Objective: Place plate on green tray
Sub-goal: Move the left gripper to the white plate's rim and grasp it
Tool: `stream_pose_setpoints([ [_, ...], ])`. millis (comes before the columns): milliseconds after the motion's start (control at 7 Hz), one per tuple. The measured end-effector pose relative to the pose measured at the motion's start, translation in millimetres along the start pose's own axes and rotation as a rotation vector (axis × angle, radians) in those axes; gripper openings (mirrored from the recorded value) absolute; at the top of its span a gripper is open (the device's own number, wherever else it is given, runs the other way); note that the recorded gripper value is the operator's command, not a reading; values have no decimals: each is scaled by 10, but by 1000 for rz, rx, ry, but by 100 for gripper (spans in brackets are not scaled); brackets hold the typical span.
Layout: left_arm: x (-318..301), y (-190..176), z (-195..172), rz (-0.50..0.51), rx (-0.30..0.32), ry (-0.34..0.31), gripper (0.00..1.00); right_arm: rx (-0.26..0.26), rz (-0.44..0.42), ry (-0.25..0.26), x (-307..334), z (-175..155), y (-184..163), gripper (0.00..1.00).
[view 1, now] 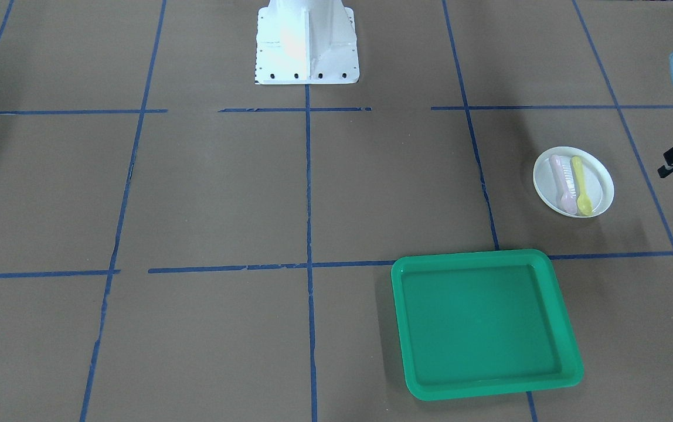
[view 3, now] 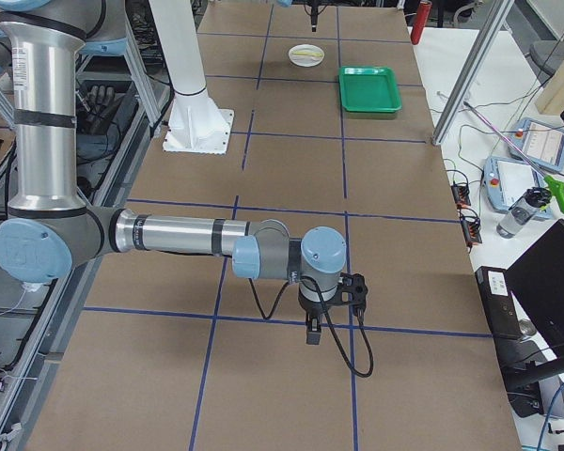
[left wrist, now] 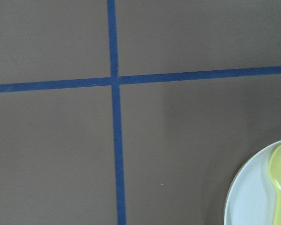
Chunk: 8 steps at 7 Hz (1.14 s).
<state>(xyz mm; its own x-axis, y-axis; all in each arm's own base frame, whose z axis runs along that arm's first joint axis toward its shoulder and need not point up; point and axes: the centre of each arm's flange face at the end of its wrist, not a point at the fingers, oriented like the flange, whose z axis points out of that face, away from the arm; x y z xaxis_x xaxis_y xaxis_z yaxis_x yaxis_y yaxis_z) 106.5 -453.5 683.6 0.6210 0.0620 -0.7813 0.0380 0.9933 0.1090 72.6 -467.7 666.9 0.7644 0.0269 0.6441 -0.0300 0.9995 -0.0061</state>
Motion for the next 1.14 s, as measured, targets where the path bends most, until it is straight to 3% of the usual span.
stream_pose_setpoints([
  [143, 142, 69, 172, -18, -8, 13, 100, 0, 0, 0, 0, 0, 0, 100],
  [571, 329, 151, 421, -19, -12, -13, 70, 0, 0, -1, 0, 0, 0, 100],
  [714, 361, 167, 460, -14, -19, -14, 55, 0, 0, 0, 0, 0, 0, 100],
  [857, 385, 178, 484, -9, -24, -14, 6, 0, 0, 0, 0, 0, 0, 100],
  [1143, 431, 174, 491, -4, -30, -5, 0, 0, 0, 0, 0, 0, 0, 100],
])
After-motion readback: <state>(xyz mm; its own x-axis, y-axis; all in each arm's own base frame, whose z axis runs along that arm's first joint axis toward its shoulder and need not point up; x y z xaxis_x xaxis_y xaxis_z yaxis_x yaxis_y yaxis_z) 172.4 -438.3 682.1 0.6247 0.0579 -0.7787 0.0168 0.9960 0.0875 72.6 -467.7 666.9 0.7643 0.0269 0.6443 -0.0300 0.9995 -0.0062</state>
